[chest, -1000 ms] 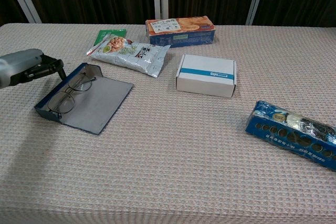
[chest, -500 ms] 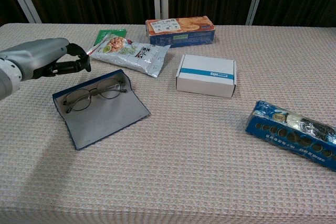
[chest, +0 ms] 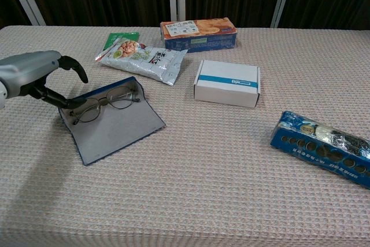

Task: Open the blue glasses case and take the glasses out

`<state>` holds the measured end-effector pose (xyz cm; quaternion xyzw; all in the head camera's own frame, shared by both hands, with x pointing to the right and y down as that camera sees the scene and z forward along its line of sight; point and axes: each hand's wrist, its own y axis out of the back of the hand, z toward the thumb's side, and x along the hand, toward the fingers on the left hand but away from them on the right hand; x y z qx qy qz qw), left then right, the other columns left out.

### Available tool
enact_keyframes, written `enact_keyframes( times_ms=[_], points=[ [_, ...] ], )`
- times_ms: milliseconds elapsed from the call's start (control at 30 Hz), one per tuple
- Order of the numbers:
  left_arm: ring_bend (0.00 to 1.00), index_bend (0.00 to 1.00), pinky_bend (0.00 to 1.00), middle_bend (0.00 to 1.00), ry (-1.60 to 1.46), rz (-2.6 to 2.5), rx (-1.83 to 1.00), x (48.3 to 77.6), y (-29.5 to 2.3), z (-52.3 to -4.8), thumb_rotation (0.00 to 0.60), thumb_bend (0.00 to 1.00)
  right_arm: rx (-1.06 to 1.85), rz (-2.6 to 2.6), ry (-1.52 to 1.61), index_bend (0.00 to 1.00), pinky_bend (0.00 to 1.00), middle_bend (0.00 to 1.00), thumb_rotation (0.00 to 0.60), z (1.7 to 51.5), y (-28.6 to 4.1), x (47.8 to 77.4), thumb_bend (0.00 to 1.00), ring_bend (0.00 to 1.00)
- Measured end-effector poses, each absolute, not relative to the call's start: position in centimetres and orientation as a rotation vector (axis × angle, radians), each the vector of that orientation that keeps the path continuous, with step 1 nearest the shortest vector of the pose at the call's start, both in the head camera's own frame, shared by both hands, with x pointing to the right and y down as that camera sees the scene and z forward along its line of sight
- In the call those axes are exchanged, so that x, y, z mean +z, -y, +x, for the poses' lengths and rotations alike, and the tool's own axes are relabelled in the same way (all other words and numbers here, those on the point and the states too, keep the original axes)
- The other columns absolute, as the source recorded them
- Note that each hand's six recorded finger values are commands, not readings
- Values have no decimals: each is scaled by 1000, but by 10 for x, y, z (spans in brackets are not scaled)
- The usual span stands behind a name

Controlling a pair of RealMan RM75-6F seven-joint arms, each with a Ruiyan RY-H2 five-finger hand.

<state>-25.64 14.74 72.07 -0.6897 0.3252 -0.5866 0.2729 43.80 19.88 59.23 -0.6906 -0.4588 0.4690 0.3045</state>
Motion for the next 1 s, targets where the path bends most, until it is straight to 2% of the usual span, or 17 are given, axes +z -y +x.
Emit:
enact_keyframes(
  times_ms=[100, 467, 800, 1000],
  points=[
    [113, 302, 119, 137, -873, -1840, -1592, 725, -146, -258, 600, 285, 1244, -1828, 1218, 83, 100, 132, 600, 439, -199, 592, 308, 40],
    [113, 324, 119, 141, -894, -1767, -1644, 734, -132, -273, 600, 284, 1251, -1820, 1225, 84, 100, 132, 600, 441, -201, 591, 306, 39],
    [113, 340, 119, 144, -980, -1678, -1692, 738, -97, -297, 600, 284, 1251, -1819, 1230, 83, 100, 131, 600, 441, -202, 591, 306, 40],
    [113, 355, 119, 144, -944, -1774, -1662, 732, -98, -286, 600, 299, 1254, -1821, 1235, 83, 100, 131, 600, 442, -203, 592, 306, 40]
  ],
)
